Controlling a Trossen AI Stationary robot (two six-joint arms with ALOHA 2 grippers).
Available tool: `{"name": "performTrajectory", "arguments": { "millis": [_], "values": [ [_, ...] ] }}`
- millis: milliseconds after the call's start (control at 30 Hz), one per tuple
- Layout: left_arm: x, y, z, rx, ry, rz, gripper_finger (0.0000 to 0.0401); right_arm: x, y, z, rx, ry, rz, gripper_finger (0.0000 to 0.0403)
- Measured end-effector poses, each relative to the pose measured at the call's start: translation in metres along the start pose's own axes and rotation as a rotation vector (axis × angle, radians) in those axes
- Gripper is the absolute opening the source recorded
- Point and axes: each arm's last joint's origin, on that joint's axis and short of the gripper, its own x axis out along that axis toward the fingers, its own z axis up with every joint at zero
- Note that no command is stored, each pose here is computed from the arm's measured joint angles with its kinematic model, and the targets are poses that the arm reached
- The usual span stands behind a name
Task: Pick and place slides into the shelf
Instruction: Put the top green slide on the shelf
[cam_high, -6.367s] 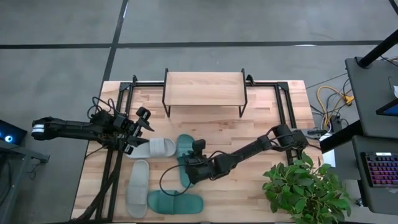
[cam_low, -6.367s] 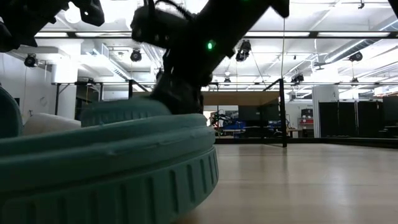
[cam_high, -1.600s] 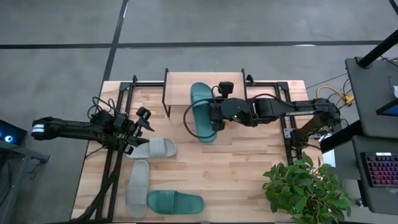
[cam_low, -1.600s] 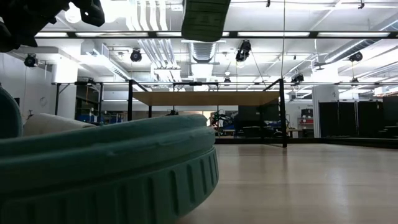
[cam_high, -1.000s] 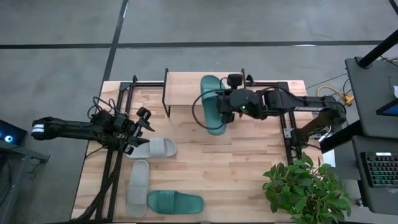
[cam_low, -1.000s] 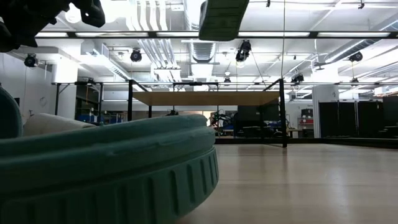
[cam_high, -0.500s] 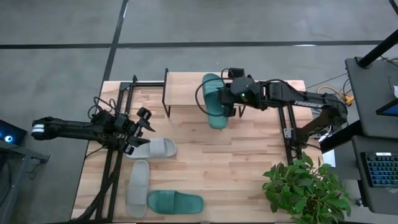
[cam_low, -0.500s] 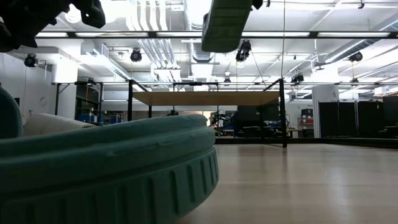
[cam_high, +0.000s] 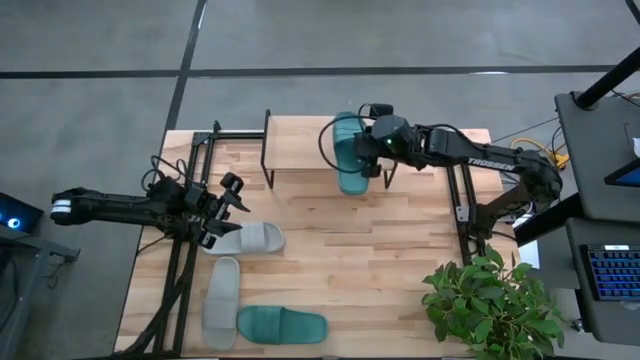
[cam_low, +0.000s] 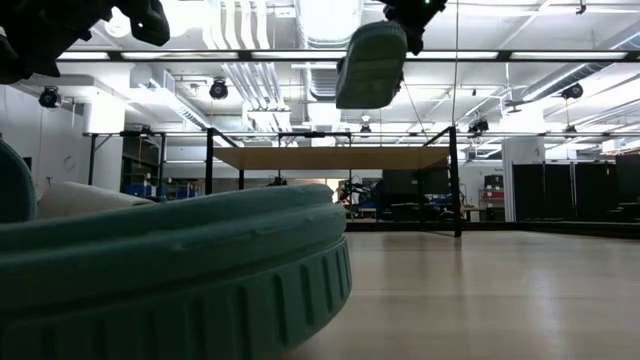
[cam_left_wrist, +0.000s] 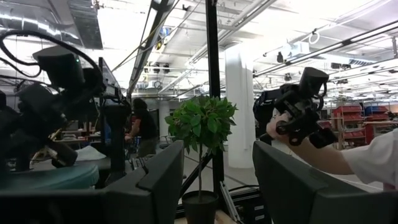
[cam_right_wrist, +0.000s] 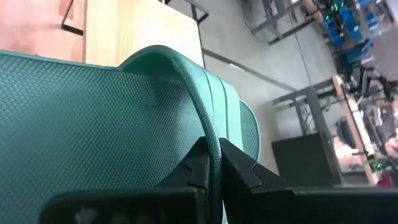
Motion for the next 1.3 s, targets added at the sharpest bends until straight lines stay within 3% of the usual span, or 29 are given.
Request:
{"name": "performTrajectory", "arguments": {
  "millis": [700,1300],
  "values": [
    [0.0,0.0,-0.002,-0.009,0.022,0.003,0.0178,0.026,-0.008,-0.031,-0.014,0.047,-0.066,0.0011],
    [0.003,0.002,-0.008,-0.023,0.054,0.013,0.0178,0.039,-0.026,-0.057,-0.002,0.061,-0.015,0.0011]
  ]
}}
